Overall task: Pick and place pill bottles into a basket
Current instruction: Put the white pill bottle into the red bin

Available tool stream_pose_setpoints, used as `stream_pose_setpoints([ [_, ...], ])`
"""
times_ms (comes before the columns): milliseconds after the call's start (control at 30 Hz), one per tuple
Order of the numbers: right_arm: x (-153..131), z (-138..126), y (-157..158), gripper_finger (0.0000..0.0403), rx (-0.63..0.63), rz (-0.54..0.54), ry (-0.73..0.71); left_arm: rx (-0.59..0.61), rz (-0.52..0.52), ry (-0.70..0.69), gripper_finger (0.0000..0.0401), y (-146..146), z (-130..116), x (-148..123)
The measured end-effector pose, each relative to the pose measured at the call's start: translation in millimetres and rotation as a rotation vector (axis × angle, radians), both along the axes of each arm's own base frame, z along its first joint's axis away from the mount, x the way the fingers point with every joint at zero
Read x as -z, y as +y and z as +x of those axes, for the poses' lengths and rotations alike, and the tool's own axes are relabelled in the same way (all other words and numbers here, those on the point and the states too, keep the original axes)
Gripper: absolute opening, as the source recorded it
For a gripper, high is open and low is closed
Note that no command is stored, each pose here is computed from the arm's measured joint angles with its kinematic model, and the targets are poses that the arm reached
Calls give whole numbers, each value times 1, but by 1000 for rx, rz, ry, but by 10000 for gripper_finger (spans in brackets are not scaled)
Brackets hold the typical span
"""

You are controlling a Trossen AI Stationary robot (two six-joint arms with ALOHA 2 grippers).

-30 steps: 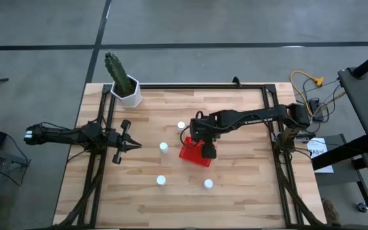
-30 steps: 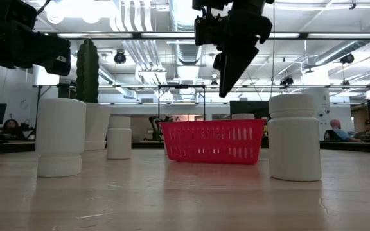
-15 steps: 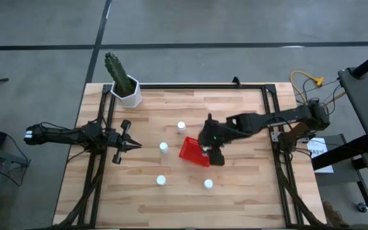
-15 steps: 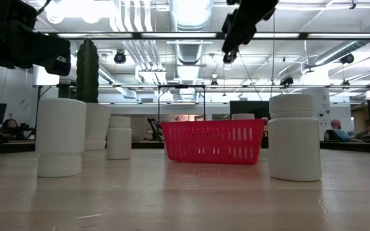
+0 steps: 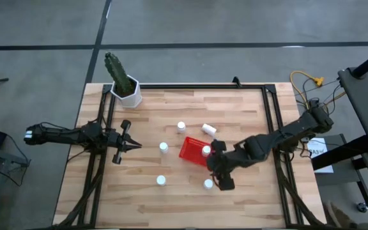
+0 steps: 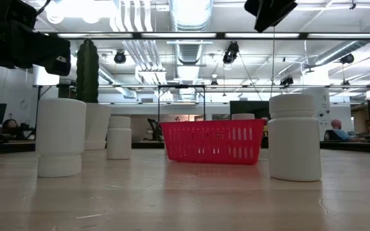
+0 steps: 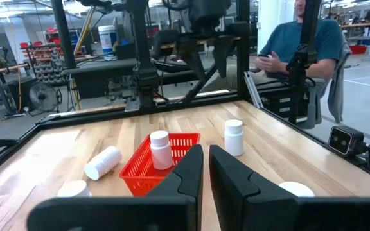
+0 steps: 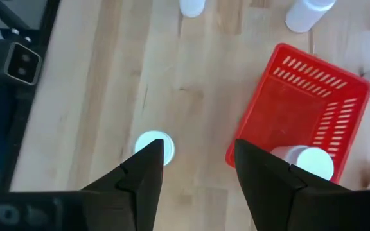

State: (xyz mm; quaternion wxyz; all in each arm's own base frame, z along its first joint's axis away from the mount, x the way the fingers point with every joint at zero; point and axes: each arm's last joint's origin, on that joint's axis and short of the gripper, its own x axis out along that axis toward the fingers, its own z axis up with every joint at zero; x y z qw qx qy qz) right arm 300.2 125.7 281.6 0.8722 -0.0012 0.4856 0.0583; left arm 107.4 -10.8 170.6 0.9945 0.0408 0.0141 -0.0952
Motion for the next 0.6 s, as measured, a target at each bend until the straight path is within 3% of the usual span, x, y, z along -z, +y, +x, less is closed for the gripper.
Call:
stream_pose_setpoints([
  [333, 33, 11, 14, 192, -35, -56, 89, 0, -1, 2, 10, 0, 0, 0],
  [600, 43, 17, 17, 250, 10, -36, 105, 0, 0, 1, 10, 0, 0, 0],
])
